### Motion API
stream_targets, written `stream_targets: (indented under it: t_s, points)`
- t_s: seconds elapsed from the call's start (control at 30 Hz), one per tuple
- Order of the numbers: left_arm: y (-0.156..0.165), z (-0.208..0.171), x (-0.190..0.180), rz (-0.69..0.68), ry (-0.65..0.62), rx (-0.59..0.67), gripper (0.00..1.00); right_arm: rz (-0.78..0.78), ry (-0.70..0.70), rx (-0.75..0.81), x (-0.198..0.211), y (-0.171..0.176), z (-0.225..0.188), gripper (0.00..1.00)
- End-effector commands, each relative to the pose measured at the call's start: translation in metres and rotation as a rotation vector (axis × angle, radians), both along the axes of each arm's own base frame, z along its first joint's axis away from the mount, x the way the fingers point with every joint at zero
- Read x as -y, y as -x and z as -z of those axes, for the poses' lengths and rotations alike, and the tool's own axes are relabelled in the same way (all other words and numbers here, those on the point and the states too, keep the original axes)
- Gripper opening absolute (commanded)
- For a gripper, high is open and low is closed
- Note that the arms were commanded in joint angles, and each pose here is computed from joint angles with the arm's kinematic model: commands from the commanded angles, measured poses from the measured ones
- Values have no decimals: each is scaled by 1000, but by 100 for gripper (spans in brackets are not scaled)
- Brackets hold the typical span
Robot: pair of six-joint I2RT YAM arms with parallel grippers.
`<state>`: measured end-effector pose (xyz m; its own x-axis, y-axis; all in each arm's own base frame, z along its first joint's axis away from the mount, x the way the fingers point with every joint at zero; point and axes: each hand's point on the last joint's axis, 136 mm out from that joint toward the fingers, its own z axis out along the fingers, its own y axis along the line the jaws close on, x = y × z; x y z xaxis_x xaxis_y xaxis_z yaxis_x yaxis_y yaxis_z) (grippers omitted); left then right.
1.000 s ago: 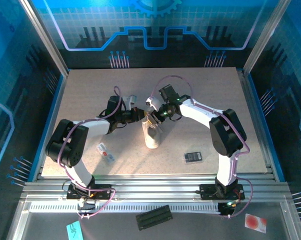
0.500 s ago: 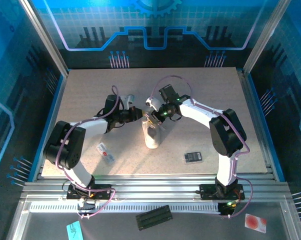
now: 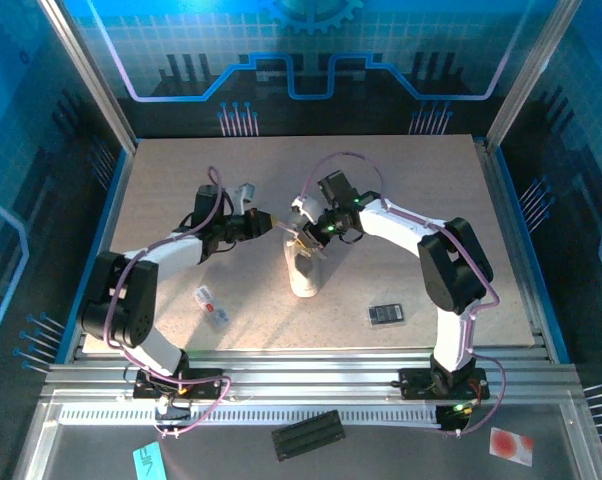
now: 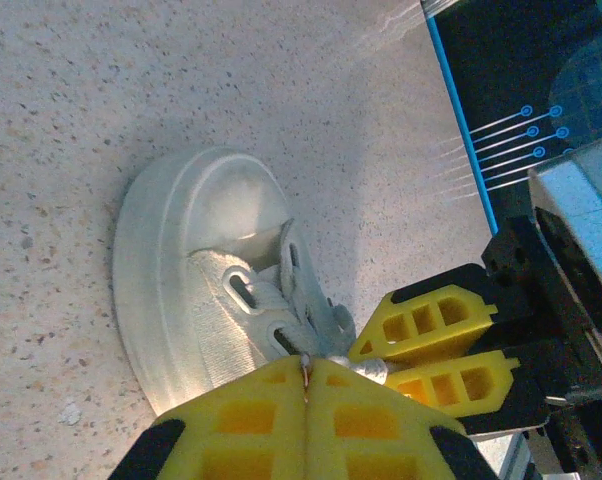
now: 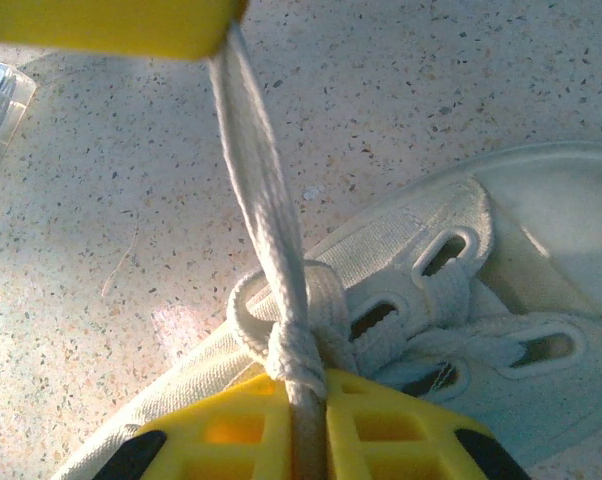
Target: Tie the shoes
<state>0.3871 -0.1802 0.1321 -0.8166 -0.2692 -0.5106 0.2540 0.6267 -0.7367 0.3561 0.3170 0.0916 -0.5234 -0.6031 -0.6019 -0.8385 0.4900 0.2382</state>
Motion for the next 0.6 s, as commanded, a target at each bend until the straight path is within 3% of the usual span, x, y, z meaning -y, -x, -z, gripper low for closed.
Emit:
stream_targets:
  t_s: [0.0, 0.57]
  points:
    - [-4, -20, -16, -15, -13, 60, 0, -20, 48, -80, 6, 18, 24, 12]
    - [-2, -8, -40, -59, -57, 40, 0, -19, 41, -73, 6, 18, 20, 13]
